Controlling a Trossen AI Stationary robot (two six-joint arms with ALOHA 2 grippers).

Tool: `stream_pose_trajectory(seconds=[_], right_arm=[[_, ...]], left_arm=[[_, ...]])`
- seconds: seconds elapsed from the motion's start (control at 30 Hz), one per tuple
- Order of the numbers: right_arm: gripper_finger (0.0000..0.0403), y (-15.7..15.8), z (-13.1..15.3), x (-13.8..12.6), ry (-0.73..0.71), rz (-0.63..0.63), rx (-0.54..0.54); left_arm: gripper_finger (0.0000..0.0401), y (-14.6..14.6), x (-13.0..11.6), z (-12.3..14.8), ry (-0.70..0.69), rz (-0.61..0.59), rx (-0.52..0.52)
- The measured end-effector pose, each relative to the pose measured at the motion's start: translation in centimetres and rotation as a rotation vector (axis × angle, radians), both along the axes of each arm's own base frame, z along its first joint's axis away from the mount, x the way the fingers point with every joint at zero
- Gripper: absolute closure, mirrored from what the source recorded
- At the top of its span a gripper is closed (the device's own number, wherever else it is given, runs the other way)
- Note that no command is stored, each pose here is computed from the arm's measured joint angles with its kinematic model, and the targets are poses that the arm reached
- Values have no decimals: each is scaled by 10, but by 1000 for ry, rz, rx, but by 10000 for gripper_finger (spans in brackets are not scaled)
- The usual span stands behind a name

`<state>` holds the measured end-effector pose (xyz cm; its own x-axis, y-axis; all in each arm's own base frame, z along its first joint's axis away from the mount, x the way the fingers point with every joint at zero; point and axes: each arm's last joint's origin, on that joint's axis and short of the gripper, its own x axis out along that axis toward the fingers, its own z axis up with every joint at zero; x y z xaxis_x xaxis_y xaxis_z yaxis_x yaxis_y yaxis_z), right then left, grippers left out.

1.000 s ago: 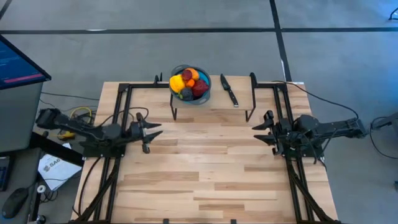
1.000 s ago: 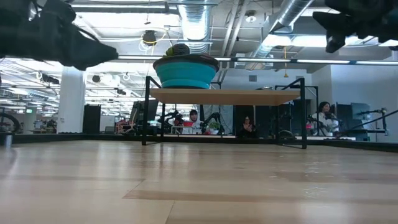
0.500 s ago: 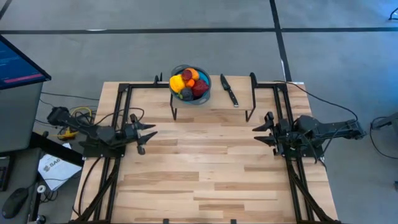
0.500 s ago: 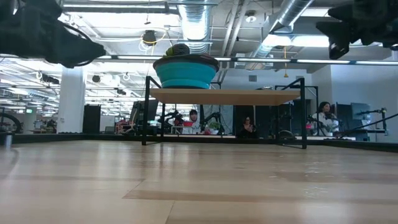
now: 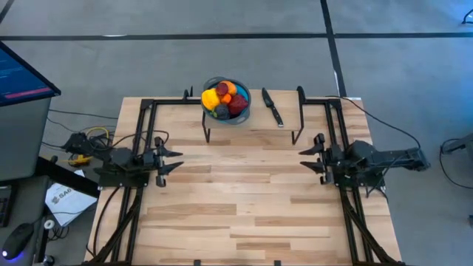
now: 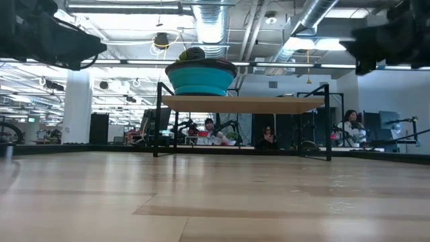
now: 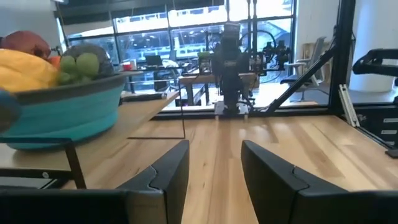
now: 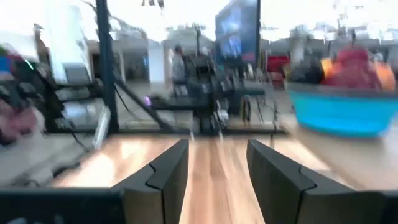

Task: Pick & Place Fruit
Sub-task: Return to Home Position

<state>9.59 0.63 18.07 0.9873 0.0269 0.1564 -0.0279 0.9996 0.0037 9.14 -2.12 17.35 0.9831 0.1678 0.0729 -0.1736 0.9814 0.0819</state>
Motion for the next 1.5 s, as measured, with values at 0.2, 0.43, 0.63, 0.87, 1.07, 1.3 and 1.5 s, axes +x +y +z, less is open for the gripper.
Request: stream_pose_trajectory(seconds=[0.2,0.43,0.63,0.87,1.07,1.3,1.5], right_arm=[[251,-3,-7,3,83,-36,0],[252,-3,-9,3,101,-37,-1],[248,-3,-9,3,104,-37,-1],[251,-3,-10,3,104,-37,-1],[251,-2,-11,1,107,-23,6],[246,-3,-14,1,139,1,115],[247,-4,-14,2,141,-6,23]], left_arm=[[261,-1,2,-1,11,-2,-23],[261,-2,5,-5,54,-1,-6],[261,-3,7,-8,90,0,9],[261,-4,10,-12,132,0,26],[261,-5,12,-14,161,1,38],[261,-5,13,-16,181,1,46],[261,-6,14,-16,184,1,47]])
